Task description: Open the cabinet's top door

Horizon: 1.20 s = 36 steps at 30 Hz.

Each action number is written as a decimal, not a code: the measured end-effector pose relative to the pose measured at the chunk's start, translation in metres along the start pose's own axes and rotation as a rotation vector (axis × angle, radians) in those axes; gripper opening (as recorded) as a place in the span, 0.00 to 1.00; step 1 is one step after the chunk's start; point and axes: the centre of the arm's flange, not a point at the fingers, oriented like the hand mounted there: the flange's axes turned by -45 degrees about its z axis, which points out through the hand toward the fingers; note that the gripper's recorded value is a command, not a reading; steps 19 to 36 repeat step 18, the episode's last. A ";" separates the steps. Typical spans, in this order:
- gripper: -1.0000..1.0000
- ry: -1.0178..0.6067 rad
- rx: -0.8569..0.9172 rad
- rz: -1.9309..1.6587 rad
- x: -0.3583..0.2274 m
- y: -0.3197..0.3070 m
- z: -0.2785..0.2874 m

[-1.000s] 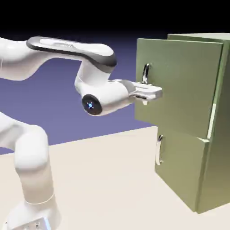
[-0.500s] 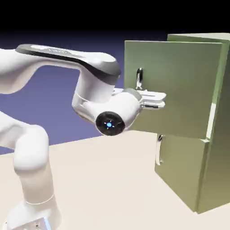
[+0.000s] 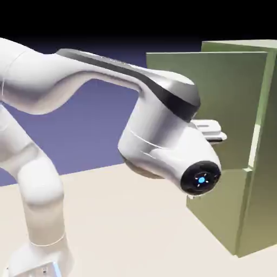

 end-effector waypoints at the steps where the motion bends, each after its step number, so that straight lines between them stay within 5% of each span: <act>1: 0.00 0.000 -0.019 0.000 0.000 -0.003 -0.004; 36: 0.00 0.001 -0.186 0.001 0.000 -0.031 -0.042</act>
